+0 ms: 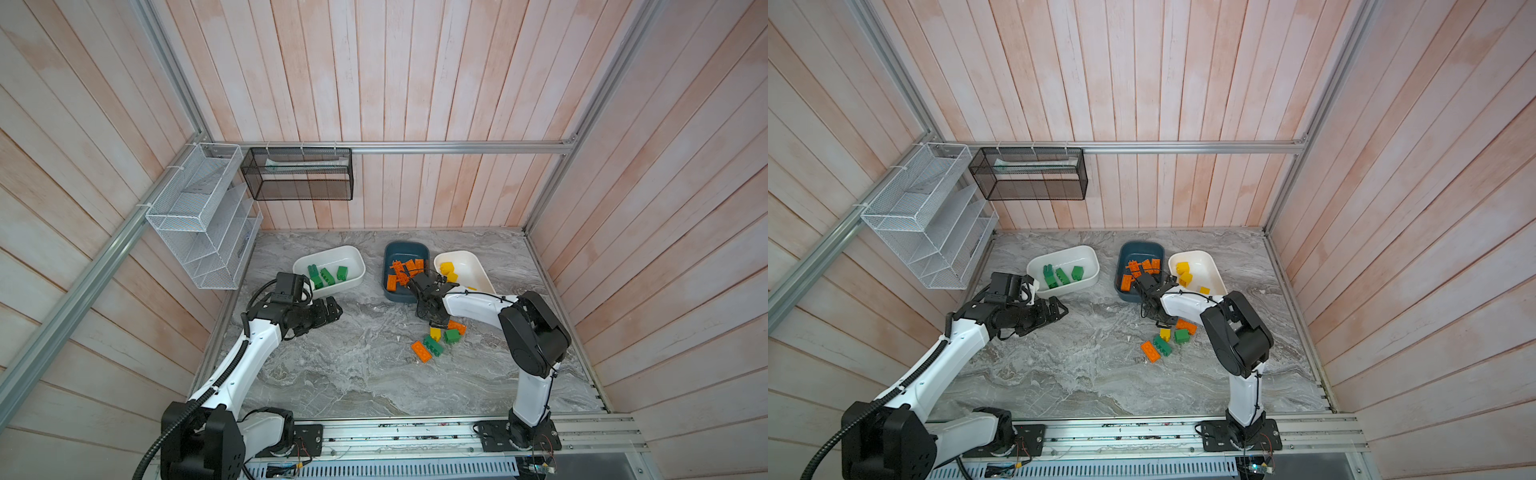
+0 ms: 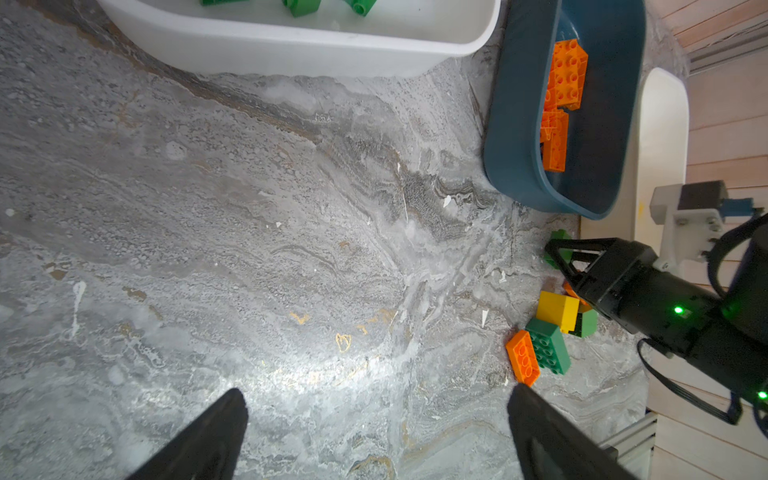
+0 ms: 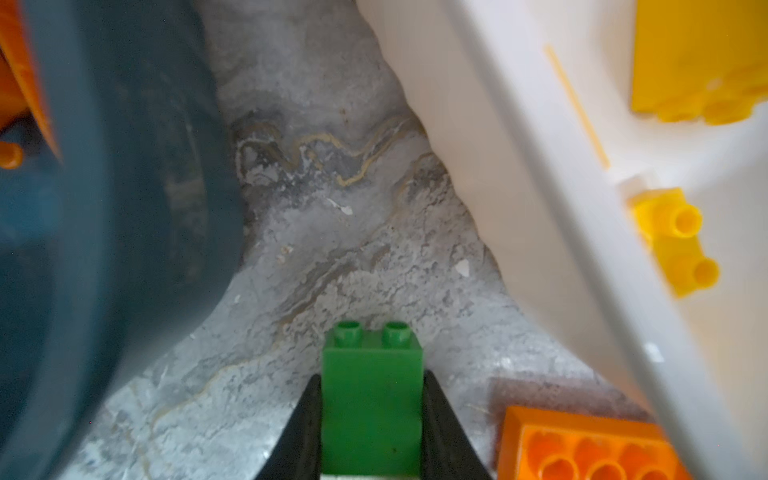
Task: Sort the legos into containers by color
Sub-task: 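Carry the green brick over the teal tub into the white tub, release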
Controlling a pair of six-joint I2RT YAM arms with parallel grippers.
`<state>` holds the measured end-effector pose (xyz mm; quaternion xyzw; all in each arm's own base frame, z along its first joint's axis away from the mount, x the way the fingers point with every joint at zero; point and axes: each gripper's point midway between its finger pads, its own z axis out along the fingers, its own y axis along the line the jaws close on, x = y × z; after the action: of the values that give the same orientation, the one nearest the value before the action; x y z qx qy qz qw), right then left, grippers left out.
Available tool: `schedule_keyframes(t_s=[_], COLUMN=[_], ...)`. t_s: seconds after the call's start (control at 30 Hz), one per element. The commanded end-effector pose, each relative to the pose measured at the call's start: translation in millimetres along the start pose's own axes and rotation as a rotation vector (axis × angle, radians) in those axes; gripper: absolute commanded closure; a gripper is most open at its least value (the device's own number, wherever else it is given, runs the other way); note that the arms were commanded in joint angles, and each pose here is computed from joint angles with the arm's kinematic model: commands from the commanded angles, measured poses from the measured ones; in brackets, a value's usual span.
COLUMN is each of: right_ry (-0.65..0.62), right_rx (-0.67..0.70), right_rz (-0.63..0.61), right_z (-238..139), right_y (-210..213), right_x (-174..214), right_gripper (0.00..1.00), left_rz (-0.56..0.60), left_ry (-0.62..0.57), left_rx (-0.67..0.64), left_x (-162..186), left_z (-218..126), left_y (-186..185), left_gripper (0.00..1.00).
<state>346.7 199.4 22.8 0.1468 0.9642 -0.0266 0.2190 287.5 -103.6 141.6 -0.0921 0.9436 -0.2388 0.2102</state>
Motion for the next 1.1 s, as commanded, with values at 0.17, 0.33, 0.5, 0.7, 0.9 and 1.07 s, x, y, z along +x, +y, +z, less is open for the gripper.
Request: schedule_keyframes(t_s=[0.17,0.33,0.5,0.7,0.9,1.07], right_ry=[-0.112,-0.261,-0.319,-0.299,-0.24,-0.232], right_rx=[-0.057,-0.276,-0.443,-0.481,-0.576,-0.691], right_rz=[-0.028,-0.02,-0.076,-0.092,-0.075,-0.092], right_z=[-55.5,-110.4,-128.6,-100.7,-80.3,-90.2], right_y=[-12.9,7.8,48.9,77.6,94.6,107.2], right_x=[-27.0,-60.6,-94.9,-127.4,-132.5,-131.3], right_gripper=[0.78,0.79,0.79,0.79,0.79,0.8], left_rz=[0.029,0.04,0.045,0.05,0.049,0.038], left_ry=[-0.02,-0.039,-0.063,-0.096,-0.112,-0.111], left_rx=[0.04,0.044,0.075,0.092,0.091,0.09], left_x=[-2.3,-9.1,-19.3,-30.5,-34.2,-32.8], left_z=[-12.0,-22.4,-30.4,-41.3,-48.5,-47.9], left_y=[-12.1,-18.5,-30.0,-39.1,-40.6,-39.1], left_gripper=[0.0,0.0,0.0,0.0,0.0,0.0])
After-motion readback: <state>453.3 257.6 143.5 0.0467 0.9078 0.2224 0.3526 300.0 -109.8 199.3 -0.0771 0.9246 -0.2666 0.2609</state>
